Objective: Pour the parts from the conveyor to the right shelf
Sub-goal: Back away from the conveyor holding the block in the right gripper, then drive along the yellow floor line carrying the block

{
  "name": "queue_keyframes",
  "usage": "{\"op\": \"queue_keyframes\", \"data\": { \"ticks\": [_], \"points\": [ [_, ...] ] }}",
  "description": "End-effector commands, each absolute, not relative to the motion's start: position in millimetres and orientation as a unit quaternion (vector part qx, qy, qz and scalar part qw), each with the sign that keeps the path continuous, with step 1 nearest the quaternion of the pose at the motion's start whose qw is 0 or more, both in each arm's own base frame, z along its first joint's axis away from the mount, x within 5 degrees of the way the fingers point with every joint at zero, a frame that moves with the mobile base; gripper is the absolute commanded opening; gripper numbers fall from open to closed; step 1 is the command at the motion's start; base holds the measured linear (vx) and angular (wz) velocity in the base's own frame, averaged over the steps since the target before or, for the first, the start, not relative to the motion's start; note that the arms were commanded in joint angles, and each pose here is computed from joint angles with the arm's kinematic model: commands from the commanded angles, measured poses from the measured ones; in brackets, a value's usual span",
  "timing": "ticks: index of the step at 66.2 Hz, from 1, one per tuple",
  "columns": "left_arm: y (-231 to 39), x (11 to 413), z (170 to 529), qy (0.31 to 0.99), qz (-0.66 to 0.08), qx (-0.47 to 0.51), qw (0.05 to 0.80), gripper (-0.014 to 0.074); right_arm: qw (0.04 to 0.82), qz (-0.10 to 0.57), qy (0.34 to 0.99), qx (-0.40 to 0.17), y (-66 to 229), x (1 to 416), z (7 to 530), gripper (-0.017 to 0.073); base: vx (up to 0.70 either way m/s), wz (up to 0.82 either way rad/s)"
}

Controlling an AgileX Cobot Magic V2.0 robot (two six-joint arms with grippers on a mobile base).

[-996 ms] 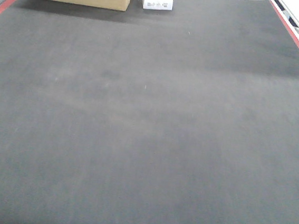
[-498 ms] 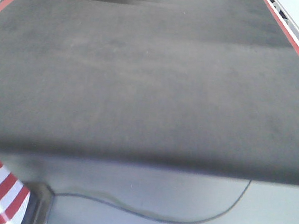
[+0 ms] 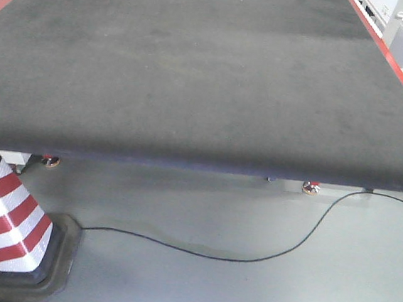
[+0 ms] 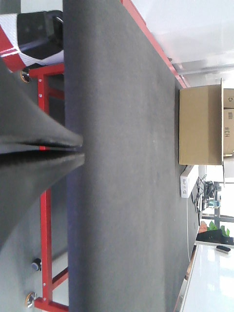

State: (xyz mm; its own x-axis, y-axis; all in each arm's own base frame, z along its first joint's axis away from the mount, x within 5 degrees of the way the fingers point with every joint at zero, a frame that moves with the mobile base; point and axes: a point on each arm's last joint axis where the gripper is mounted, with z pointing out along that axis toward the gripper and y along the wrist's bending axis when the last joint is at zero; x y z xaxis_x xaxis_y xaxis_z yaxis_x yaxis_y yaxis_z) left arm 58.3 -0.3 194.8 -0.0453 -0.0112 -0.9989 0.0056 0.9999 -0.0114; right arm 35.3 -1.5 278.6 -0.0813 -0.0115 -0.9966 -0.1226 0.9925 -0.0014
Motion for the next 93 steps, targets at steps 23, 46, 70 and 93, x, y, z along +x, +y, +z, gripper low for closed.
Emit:
{"op": "queue_keyframes", "data": {
  "ticks": [23, 46, 70, 93],
  "points": [
    [-0.8, 58.8, 207.2, 0.696, -0.014, -0.004, 0.718, -0.0006, 0.711, 0.04, 0.699, -0.055, -0.6, 34.5, 293.9, -0.0004, -0.22, -0.1],
    [-0.8, 58.8, 207.2, 0.696, -0.014, -0.004, 0.718, -0.0006, 0.711, 0.04, 0.699, -0.055, -0.6, 34.5, 293.9, -0.0004, -0.2, -0.68],
    [-0.8, 58.8, 207.2, 0.696, -0.014, -0.004, 0.718, -0.0006, 0.711, 0.04, 0.7, -0.055, -0.7, 34.5, 293.6, -0.0004, -0.21, -0.82],
    [-0.8, 58.8, 207.2, 0.696, -0.014, -0.004, 0.718, -0.0006, 0.711, 0.04, 0.7, -0.055, -0.7, 34.5, 293.6, -0.0004, -0.19, -0.75]
  ]
}}
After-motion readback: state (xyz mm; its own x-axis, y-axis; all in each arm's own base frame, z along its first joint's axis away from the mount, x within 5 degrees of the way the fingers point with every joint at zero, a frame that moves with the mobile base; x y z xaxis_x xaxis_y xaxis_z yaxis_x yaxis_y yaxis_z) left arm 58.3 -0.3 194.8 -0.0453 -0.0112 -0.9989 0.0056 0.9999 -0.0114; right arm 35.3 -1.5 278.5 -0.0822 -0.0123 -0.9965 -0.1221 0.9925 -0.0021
